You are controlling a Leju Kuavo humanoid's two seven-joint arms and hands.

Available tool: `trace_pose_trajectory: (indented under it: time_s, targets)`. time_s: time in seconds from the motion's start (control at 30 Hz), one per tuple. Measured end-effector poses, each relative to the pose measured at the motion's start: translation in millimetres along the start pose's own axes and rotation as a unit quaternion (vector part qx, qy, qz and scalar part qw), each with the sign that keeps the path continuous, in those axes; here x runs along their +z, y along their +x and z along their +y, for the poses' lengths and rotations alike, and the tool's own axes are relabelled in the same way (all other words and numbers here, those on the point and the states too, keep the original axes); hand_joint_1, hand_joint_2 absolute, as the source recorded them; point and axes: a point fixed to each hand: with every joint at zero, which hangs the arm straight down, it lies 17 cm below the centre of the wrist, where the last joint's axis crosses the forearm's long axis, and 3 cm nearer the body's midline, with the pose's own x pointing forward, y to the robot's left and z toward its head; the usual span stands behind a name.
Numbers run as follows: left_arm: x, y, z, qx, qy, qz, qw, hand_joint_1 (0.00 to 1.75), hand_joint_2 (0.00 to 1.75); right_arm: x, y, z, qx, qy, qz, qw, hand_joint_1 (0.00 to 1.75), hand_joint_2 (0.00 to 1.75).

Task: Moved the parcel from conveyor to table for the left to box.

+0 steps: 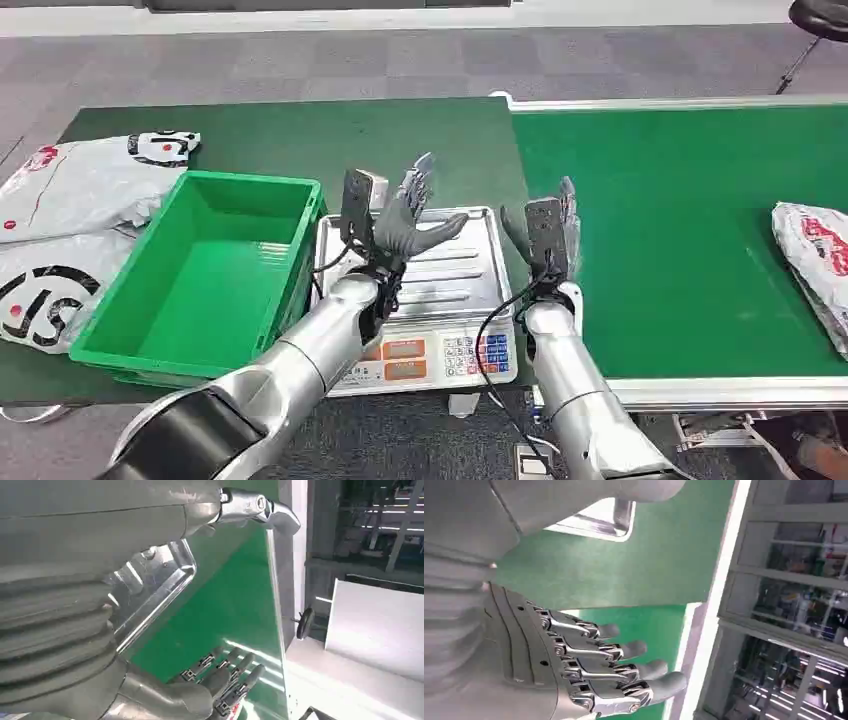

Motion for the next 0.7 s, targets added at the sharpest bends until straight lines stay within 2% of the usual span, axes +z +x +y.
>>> trace_pose_trajectory:
  time_s: [0.33, 0.53, 0.7]
  targets:
    - [6, -16, 13, 0.028, -0.012, 0.032, 0.999, 0.00, 1.75, -12, 4, 4, -0.040, 0.026, 0.009, 0.999, 0.00, 1.75]
    - [10, -25, 27, 0.021, -0.012, 0.047, 0.999, 0.00, 1.75, -20, 2, -3, -0.025, 0.032, 0.014, 0.999, 0.00, 1.75]
    - [9, -28, 37, 0.004, -0.001, 0.055, 0.998, 0.00, 1.75, -28, -6, -28, 0.013, 0.017, 0.021, 1.000, 0.00, 1.75]
